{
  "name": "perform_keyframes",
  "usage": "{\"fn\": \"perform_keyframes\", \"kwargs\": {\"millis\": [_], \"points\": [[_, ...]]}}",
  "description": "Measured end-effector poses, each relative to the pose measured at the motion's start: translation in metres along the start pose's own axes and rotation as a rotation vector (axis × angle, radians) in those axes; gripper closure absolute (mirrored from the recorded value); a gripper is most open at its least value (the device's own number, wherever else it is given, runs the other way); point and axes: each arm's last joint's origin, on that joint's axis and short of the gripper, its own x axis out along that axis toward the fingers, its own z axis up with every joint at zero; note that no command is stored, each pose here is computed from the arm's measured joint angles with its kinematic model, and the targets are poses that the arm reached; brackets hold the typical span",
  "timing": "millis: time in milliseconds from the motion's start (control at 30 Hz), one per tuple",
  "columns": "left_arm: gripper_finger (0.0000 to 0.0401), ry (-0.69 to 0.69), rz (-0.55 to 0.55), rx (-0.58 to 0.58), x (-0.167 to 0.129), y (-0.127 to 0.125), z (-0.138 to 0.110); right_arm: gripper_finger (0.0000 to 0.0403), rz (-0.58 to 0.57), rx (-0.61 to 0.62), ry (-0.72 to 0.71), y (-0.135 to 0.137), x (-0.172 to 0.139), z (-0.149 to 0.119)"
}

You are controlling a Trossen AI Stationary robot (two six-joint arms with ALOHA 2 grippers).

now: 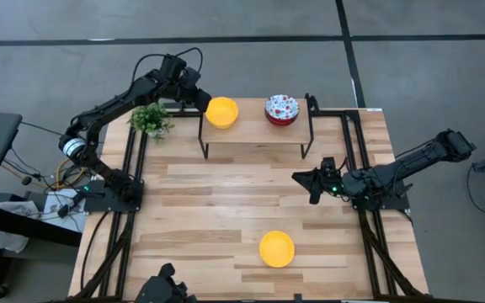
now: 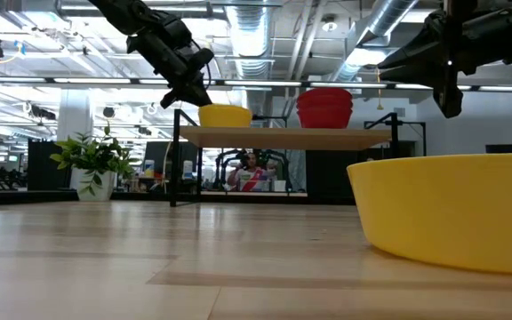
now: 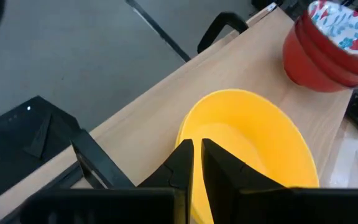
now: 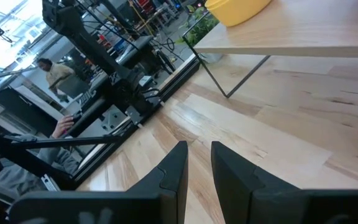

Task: Pick & Place Mini bowls
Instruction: Stack the yellow bowl on top of the yellow bowls on the shelf

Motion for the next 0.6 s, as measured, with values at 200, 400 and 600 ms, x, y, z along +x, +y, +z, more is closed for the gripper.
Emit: {"fn": "perform_keyframes", "kwargs": {"millis": [200, 400, 600], "points": [[0.0370, -0.092, -0.027, 0.057, -0.022, -0.011, 0.008, 0.0342, 0.000, -0.004, 0.005, 0.000, 0.000, 0.000], [0.0370, -0.196, -0.092, 0.237, -0.060, -0.048, 0.010, 0.0342, 0.012, -0.017, 0.026, 0.000, 0.000, -0.001], [0.0370, -0.270, -0.235, 0.364, -0.095, -0.100, -0.002, 0.0342, 0.039, -0.062, 0.079, -0.001, 0.000, -0.004]]}}
